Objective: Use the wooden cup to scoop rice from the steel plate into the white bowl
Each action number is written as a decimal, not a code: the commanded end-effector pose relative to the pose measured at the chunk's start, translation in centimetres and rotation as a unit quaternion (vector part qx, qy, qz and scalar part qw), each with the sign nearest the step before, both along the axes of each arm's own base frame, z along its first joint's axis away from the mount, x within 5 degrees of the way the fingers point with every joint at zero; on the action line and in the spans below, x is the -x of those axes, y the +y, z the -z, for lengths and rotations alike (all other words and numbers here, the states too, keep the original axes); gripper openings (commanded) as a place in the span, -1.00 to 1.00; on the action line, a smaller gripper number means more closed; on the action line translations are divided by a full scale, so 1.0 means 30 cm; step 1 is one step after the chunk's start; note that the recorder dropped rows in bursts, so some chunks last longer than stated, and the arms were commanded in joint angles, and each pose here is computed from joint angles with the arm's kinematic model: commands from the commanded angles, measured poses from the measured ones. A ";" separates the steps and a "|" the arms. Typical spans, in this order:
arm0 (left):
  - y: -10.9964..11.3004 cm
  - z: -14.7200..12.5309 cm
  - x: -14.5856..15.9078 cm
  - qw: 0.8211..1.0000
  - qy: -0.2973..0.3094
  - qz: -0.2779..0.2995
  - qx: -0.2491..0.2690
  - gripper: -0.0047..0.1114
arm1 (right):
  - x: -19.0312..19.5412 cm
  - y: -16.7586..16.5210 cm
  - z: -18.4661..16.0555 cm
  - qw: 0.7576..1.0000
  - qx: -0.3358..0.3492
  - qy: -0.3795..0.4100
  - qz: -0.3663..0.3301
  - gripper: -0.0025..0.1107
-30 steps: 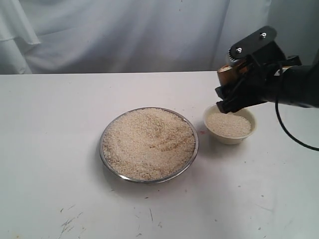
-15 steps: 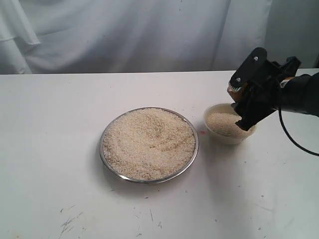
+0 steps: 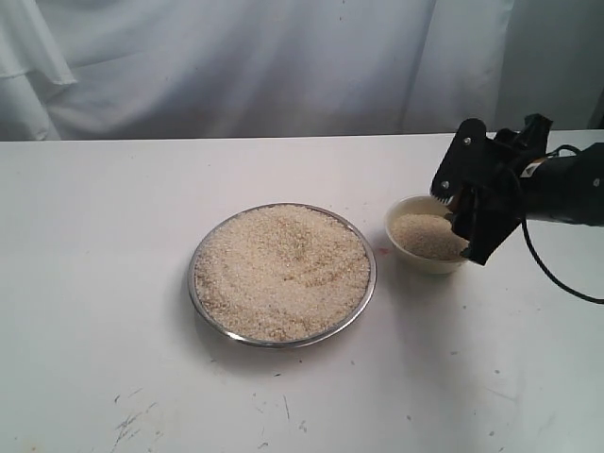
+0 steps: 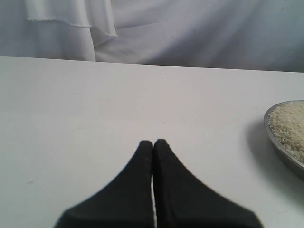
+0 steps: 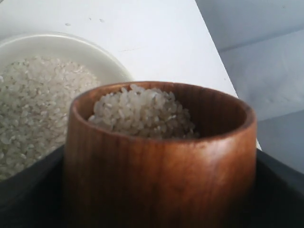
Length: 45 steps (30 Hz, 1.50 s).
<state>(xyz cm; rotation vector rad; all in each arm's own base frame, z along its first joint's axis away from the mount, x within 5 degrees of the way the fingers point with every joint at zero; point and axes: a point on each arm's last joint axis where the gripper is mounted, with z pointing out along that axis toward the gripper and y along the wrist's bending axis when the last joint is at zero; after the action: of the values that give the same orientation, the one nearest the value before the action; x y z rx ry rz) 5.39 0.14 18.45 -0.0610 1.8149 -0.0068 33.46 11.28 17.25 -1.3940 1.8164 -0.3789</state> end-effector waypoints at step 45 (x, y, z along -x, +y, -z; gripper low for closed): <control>0.000 0.000 -0.001 1.000 -0.007 0.001 -0.001 -0.92 | -0.046 0.006 -0.037 0.966 0.187 -0.088 -0.153 -0.96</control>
<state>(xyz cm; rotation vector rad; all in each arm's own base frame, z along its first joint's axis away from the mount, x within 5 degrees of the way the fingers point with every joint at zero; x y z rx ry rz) 5.39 0.14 18.45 -0.0610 1.8149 -0.0068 34.50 11.63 17.76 -1.8263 1.4251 -0.6513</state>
